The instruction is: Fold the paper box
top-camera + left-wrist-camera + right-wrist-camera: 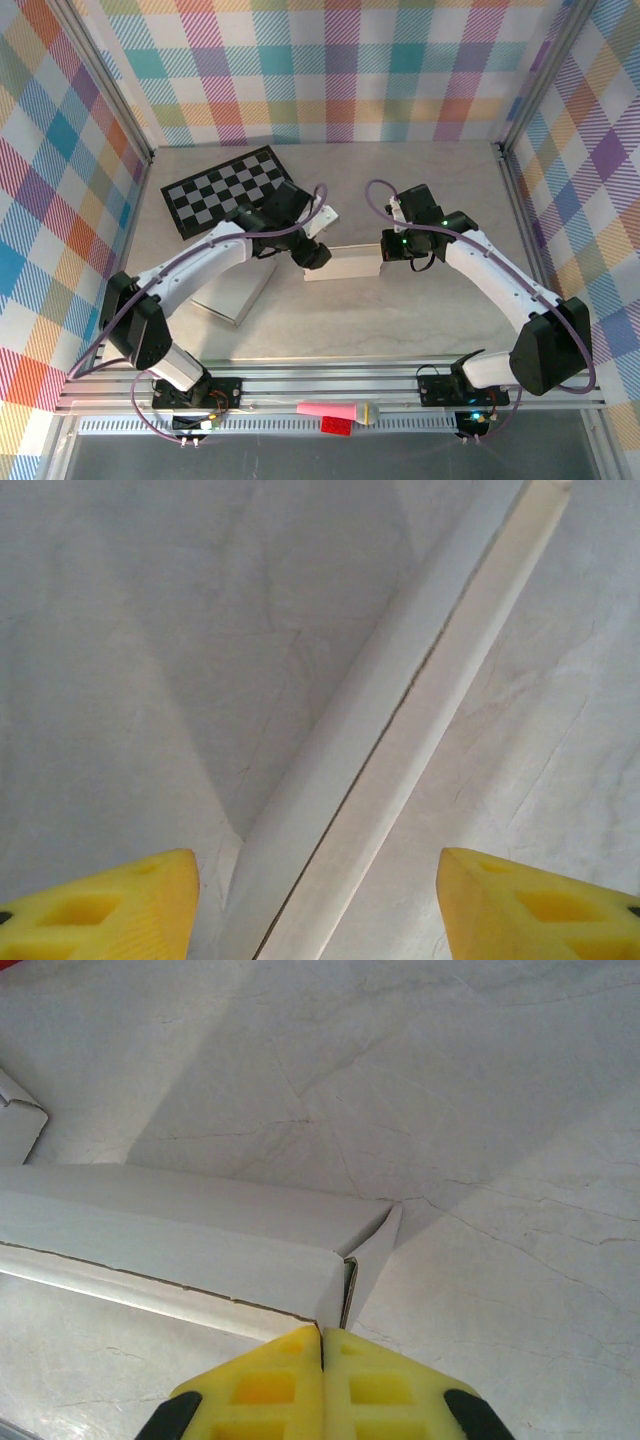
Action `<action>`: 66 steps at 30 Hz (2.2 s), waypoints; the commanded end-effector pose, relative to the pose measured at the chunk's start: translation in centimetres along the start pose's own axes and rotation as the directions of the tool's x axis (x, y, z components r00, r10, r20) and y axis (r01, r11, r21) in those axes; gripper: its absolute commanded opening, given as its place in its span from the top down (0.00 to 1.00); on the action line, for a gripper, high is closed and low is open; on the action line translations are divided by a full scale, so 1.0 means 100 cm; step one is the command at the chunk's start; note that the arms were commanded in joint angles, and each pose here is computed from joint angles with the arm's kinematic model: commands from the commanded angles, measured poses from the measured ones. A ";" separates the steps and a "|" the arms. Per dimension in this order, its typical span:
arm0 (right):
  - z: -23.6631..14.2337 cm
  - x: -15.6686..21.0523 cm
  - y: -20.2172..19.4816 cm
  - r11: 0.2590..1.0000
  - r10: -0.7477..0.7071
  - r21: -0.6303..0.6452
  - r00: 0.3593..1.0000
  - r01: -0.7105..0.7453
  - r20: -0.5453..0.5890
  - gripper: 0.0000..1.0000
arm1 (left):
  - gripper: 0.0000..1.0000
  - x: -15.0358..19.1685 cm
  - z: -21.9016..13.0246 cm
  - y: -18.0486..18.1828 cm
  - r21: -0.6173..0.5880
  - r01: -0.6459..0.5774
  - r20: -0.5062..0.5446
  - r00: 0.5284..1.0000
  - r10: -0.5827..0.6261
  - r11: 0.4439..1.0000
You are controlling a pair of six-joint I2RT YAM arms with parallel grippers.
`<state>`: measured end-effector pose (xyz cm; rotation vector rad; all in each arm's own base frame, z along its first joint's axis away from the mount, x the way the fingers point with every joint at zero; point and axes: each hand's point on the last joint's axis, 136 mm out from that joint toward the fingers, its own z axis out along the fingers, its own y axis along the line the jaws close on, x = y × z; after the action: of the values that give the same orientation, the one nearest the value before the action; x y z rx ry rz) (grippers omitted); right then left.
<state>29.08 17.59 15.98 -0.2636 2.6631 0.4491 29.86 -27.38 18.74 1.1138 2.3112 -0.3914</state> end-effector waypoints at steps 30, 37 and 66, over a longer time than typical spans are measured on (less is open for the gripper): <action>0.002 0.001 0.006 1.000 0.001 -0.005 0.999 -0.001 -0.040 1.00 | 0.65 0.035 -0.008 0.041 -0.083 0.308 -0.223 0.921 -0.319 0.948; 0.003 0.000 0.006 1.000 0.003 -0.008 0.999 -0.003 -0.040 1.00 | 0.75 0.035 -0.004 0.040 -0.073 0.310 -0.230 0.920 -0.319 0.948; 0.006 -0.003 0.007 1.000 0.006 -0.012 0.999 -0.006 -0.041 1.00 | 1.00 0.032 0.003 0.032 -0.060 0.451 -0.293 0.845 -0.448 0.890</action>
<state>29.52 18.02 15.76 -0.2566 2.6866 0.4459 31.40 -23.11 16.18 0.7152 2.7908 -0.3596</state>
